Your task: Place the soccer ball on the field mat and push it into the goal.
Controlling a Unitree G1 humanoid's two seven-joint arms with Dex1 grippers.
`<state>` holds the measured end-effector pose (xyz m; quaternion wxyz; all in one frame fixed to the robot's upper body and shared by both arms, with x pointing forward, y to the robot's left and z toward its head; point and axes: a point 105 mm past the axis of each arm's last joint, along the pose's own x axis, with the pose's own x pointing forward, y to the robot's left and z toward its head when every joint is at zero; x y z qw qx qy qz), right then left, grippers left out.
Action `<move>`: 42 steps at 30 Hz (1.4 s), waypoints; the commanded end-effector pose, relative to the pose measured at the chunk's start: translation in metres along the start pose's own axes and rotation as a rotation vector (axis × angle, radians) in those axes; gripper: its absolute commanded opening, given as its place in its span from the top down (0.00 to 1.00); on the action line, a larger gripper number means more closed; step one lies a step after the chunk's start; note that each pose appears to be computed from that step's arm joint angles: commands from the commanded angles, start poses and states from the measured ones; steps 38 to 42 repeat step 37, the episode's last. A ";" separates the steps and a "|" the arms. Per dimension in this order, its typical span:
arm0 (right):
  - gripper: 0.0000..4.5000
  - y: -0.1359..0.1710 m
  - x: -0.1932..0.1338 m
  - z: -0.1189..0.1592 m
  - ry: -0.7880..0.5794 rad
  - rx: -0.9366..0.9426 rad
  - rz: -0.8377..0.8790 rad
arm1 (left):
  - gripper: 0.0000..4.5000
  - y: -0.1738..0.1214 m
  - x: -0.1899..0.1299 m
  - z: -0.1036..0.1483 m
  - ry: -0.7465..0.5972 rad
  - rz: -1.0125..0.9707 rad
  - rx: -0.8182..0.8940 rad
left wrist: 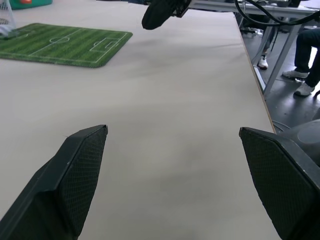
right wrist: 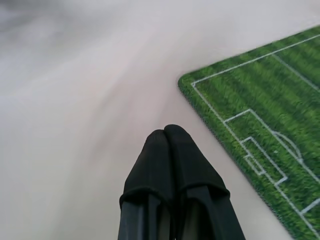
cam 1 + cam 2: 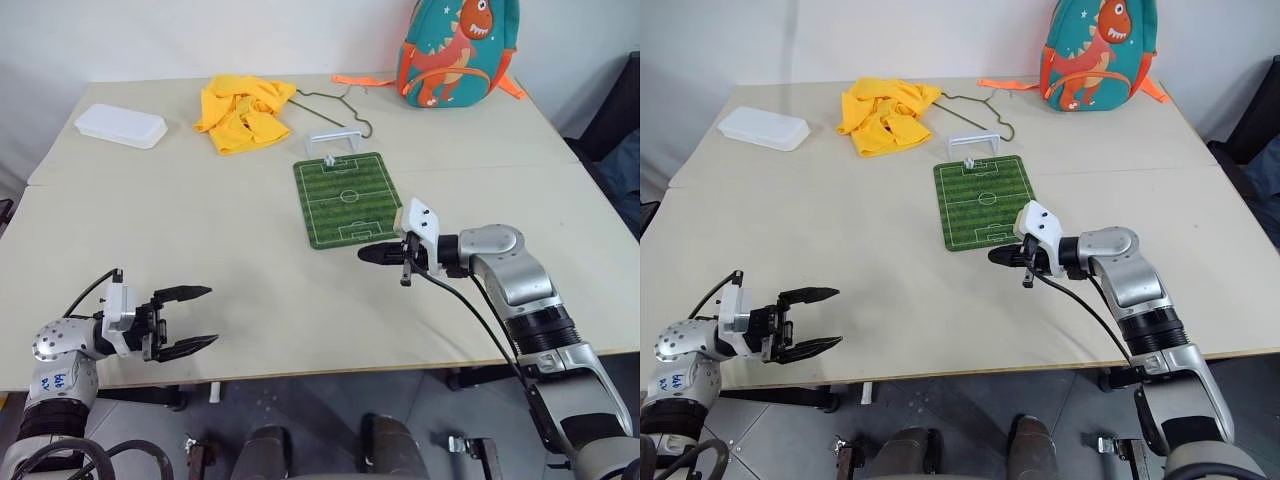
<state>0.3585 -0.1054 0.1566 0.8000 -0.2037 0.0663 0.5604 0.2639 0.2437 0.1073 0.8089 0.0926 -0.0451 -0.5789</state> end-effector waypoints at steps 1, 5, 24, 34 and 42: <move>0.99 -0.010 -0.007 0.019 -0.047 -0.043 -0.042 | 0.00 -0.007 -0.001 0.002 0.000 -0.101 0.004; 0.99 -0.008 -0.012 0.021 -0.056 -0.044 -0.051 | 0.00 -0.004 0.000 0.003 -0.005 -0.074 -0.021; 0.22 0.017 -0.115 -0.031 0.071 0.064 -0.142 | 0.00 0.026 0.001 -0.005 0.113 0.194 -0.047; 0.01 0.005 -0.160 -0.060 0.092 0.049 -0.291 | 0.00 0.031 -0.006 -0.004 0.120 0.218 -0.041; 0.01 -0.001 -0.169 -0.066 0.120 0.060 -0.335 | 0.00 0.028 -0.007 -0.002 0.116 0.199 -0.039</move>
